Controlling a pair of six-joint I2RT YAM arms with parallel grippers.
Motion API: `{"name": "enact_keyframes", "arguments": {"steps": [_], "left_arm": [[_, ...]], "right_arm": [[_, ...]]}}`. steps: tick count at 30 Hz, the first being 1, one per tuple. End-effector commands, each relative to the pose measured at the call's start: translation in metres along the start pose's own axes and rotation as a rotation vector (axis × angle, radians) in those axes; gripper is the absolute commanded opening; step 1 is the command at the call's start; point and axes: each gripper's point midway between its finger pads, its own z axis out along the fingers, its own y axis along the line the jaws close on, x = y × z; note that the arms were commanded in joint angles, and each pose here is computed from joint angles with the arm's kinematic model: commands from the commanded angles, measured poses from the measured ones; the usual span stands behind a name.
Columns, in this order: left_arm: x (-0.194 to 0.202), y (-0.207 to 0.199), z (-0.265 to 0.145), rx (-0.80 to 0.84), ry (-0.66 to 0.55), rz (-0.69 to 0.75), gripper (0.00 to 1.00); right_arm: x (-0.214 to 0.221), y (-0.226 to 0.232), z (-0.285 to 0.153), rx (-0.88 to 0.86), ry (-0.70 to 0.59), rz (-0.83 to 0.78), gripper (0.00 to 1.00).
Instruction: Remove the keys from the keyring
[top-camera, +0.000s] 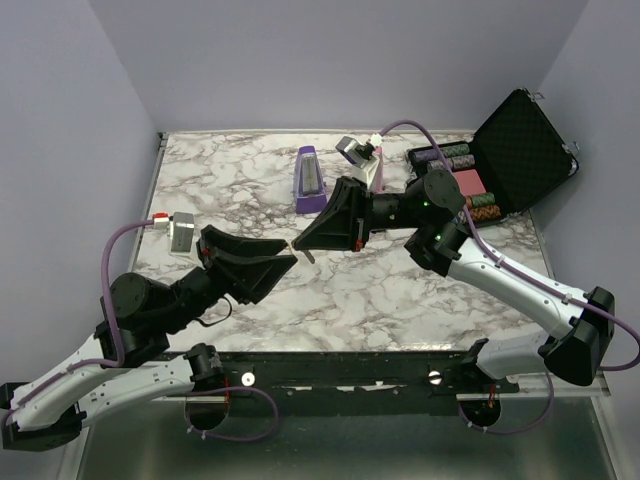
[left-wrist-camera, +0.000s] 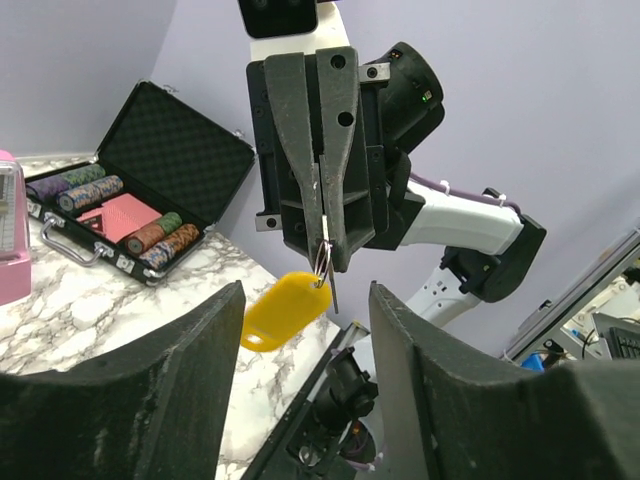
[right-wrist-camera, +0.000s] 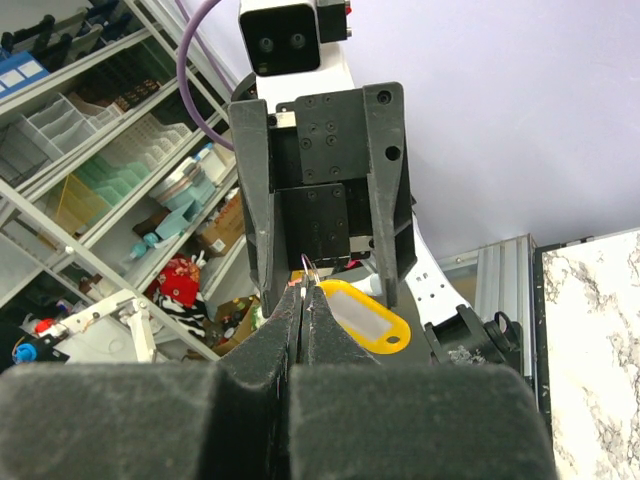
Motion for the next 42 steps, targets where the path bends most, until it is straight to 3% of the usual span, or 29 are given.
{"name": "enact_keyframes", "arguments": {"steps": [1, 9, 18, 21, 25, 30, 36, 42], "left_arm": [[-0.019, -0.016, -0.001, 0.055, -0.041, 0.016, 0.56], [-0.019, -0.018, 0.001, 0.063, -0.033, 0.023, 0.42], [-0.014, -0.019, 0.005, 0.067, -0.01, 0.025, 0.43], [-0.014, -0.019, 0.005, 0.069, -0.007, 0.027, 0.34], [-0.015, -0.02, 0.004, 0.069, -0.009, 0.026, 0.14], [-0.017, -0.018, 0.002, 0.056, -0.009, 0.034, 0.0], [-0.019, -0.014, 0.002, 0.017, 0.024, 0.067, 0.0], [-0.008, -0.007, -0.005, -0.022, 0.142, 0.151, 0.0]], "right_arm": [[0.0, 0.007, -0.002, -0.021, -0.005, -0.022, 0.01], [0.001, 0.006, -0.001, -0.023, -0.001, -0.018, 0.01], [-0.001, 0.008, 0.0, -0.03, -0.002, -0.021, 0.01], [0.0, 0.008, -0.001, -0.026, -0.001, -0.018, 0.01], [0.0, 0.008, -0.001, -0.024, -0.003, -0.02, 0.01], [0.0, 0.008, -0.002, -0.025, 0.0, -0.019, 0.01], [0.004, 0.006, -0.002, -0.022, 0.016, -0.006, 0.01], [0.014, 0.0, -0.004, 0.012, 0.074, 0.011, 0.01]]}}
